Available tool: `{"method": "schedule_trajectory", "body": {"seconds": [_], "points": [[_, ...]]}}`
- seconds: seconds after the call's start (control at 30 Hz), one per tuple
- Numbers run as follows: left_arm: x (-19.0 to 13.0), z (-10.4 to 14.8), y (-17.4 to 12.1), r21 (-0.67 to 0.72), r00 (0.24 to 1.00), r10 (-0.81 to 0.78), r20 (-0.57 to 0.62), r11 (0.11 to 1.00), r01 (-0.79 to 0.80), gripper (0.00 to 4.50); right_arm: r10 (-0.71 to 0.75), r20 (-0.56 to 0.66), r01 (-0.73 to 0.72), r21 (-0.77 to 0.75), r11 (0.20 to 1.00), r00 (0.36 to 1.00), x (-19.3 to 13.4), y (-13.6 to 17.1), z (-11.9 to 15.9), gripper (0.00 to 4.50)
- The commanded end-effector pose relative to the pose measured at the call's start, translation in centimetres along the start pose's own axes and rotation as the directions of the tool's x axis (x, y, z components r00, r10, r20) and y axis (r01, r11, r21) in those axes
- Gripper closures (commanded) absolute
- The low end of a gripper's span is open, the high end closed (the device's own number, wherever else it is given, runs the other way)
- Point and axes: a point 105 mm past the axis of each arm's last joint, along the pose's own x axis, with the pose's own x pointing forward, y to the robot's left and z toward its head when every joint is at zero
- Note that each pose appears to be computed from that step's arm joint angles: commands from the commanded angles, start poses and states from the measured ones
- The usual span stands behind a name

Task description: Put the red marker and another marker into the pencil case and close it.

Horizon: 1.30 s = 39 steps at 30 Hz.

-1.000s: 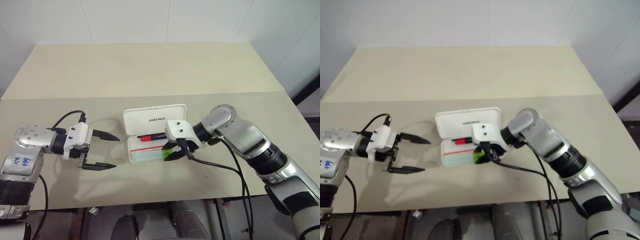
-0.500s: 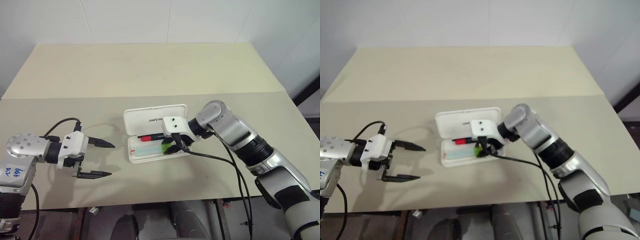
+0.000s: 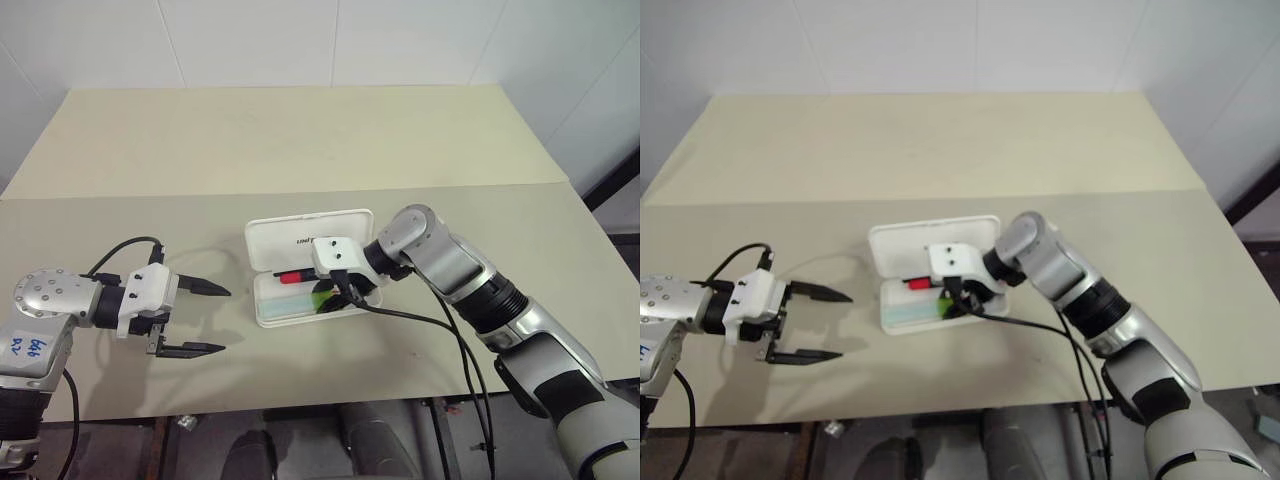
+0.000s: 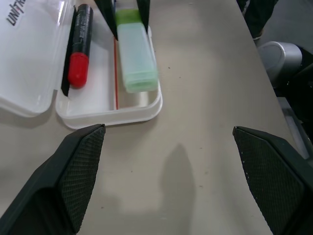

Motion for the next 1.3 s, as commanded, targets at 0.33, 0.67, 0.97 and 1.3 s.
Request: {"method": "schedule_trajectory", "body": {"seconds": [0.33, 0.67, 0.97, 1.3], "points": [[-0.7, 1.0, 0.6, 0.043, 0.999, 0.033, 0.008, 0.999, -0.033, 0.0, -0.049, 0.026, 0.05, -0.042, 0.998, 0.998, -1.3, -1.3, 1.6, 0.01], [0.8, 1.8, 0.7, 0.068, 0.999, -0.027, 0.039, 0.997, 0.024, 0.0, -0.02, 0.166, 0.011, 0.053, 0.999, 0.986, -5.1, 1.5, 3.0, 0.01], [2.9, 2.9, 1.1, 0.105, 0.99, -0.093, 0.102, 0.991, 0.082, 0.0, -0.335, 0.109, 0.276, 0.362, 0.89, 0.936, -10.8, 3.5, -1.0, 0.01], [4.7, 3.0, 2.0, 0.133, 0.978, -0.163, 0.132, 0.98, 0.145, 0.0, -0.578, -0.362, 0.651, 0.622, 0.435, 0.731, -16.5, 6.3, -10.8, 0.01]]}}
